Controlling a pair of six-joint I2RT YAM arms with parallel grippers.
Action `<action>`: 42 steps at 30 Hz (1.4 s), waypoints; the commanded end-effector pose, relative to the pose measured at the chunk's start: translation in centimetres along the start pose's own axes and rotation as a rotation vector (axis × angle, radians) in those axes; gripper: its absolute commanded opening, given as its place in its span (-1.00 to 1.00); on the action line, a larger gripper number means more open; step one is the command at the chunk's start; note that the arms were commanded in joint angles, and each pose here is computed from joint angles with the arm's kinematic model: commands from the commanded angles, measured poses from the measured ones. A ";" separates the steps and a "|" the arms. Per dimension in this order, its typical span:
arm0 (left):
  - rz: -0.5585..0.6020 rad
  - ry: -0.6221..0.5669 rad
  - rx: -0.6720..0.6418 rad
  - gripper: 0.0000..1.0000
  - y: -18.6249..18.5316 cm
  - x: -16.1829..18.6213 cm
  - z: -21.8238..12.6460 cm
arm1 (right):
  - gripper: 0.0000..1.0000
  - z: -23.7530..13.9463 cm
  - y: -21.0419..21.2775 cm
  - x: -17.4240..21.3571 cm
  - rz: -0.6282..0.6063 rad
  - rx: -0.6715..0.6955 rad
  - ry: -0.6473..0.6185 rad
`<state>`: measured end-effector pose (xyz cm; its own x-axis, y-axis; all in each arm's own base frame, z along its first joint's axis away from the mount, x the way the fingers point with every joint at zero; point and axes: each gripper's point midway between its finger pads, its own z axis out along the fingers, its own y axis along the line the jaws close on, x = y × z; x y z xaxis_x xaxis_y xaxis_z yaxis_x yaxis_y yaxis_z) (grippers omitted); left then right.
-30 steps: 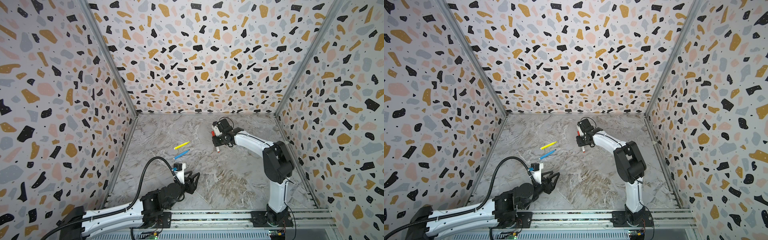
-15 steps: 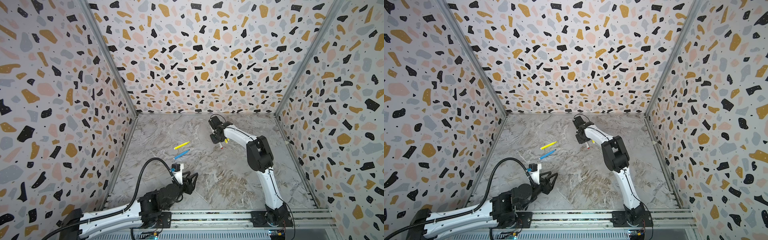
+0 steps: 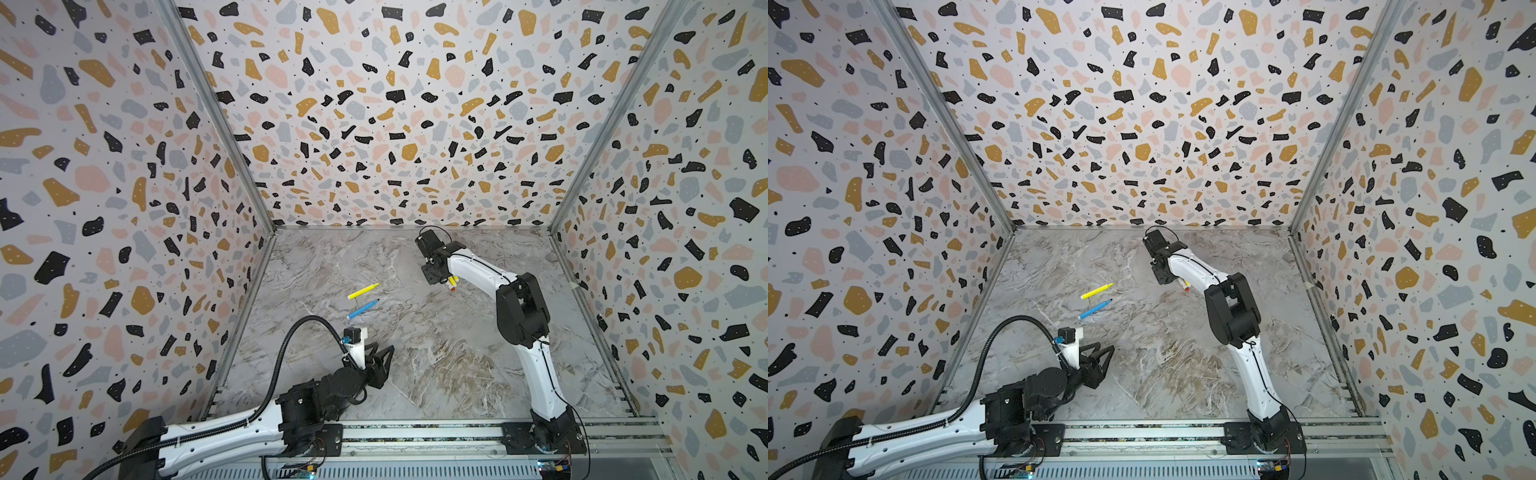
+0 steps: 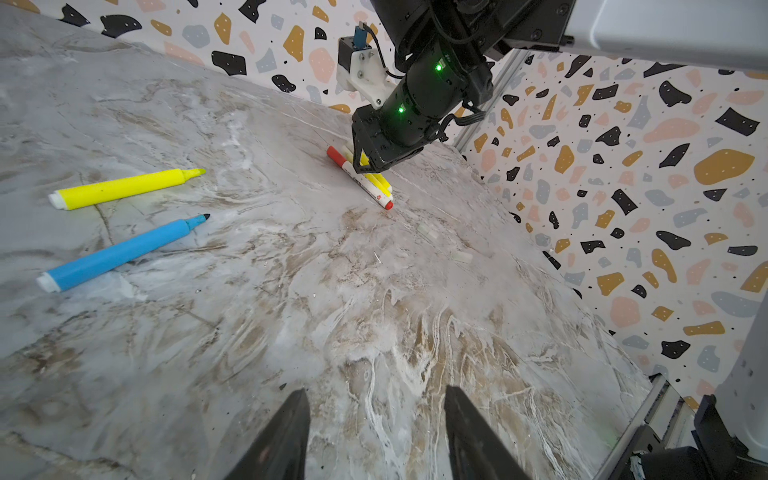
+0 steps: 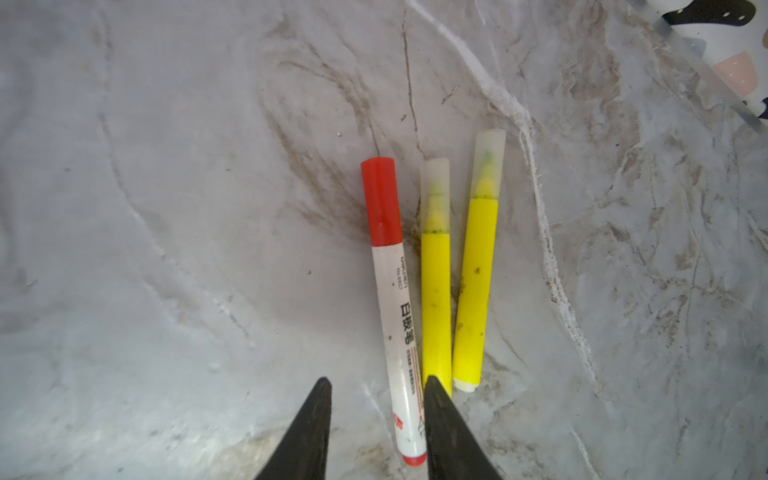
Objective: Insert the pens into the pen caps
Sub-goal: 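Carry the capped white marker away and lay it beside the yellow highlighters, then lower the left gripper over the blue marker while the right gripper returns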
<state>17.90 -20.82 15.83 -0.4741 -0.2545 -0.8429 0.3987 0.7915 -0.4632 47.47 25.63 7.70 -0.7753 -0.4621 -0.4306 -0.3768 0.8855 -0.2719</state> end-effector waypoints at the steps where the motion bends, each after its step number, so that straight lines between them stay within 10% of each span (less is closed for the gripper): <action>1: 0.024 -0.044 -0.029 0.05 -0.3 -1.8 -0.1 | -0.23 -4.6 0.4 -2.1 0.025 -0.058 -0.107; 16: 0.043 0.101 -0.321 0.07 7.7 -4.9 3.5 | 0.10 -23.6 3.8 1.2 0.039 -0.650 -0.647; 42: 0.149 0.384 -0.458 0.06 15.1 -4.2 12.2 | 0.35 -29.5 4.4 12.0 0.049 -0.954 -0.777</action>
<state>34.37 -14.34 8.04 -0.7423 0.0017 -0.6701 0.1216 0.9837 -0.1322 22.58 25.33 25.73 -0.4229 -0.0681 -0.9036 -0.8091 0.4775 0.3427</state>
